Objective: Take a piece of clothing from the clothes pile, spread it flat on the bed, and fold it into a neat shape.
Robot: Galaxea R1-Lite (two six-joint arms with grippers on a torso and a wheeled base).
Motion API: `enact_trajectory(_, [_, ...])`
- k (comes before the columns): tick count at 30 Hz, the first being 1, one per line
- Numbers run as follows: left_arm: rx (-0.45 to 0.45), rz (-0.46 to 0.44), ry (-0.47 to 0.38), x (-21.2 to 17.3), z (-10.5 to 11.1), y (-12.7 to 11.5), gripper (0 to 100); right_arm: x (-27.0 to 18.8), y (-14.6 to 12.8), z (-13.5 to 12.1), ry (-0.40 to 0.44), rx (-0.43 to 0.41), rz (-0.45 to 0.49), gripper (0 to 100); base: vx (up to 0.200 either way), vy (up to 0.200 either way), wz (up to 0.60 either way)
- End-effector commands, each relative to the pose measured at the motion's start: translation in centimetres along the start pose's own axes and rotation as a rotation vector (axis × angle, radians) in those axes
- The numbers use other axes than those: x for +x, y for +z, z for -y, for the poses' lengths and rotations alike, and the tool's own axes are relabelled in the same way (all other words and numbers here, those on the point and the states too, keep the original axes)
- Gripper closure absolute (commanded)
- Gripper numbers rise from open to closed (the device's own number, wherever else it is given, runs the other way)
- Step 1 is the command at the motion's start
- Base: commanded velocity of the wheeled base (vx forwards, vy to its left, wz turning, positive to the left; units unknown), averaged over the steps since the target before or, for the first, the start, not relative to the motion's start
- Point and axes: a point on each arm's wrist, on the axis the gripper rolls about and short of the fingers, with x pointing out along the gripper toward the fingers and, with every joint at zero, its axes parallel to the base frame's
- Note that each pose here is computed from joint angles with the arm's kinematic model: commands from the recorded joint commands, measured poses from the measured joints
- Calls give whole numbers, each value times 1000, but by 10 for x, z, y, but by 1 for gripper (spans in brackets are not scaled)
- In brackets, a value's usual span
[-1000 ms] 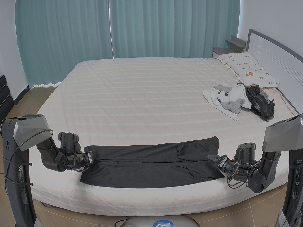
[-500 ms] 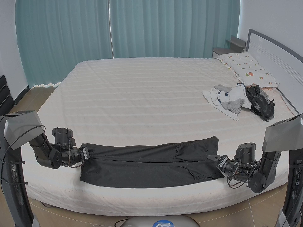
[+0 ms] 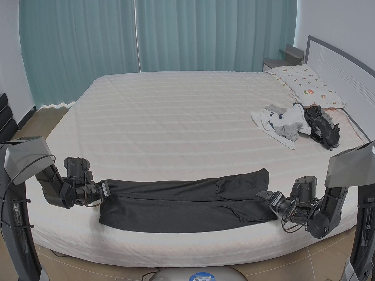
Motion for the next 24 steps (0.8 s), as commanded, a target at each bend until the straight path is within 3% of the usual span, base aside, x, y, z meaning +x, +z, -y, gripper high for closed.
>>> enact_trajectory(1, [-3, -2, 3, 2, -1, -1, 100, 0, 0, -1, 2, -1, 0, 0, 0, 0, 0])
enact_trajectory(7, [-4, 11, 0, 3, -1, 1, 100, 0, 0, -1, 2, -2, 0, 0, -200, 0, 0])
enact_trajectory(13, [-13, 40, -7, 5, 1, 9, 100, 0, -1, -1, 4, -4, -2, 0, 0, 0, 0])
enact_trajectory(16, [-61, 60, -14, 5, 3, 15, 100, 0, -1, -1, 4, -3, -2, 0, 0, 0, 0])
enact_trajectory(20, [-108, 94, -29, 4, 9, 25, 100, 0, 0, -1, 3, -2, -1, 0, 0, 0, 0])
enact_trajectory(24, [-99, 79, -38, 7, 24, 19, 100, 0, 0, 0, 0, 2, 0, 0, 0, 0, 0])
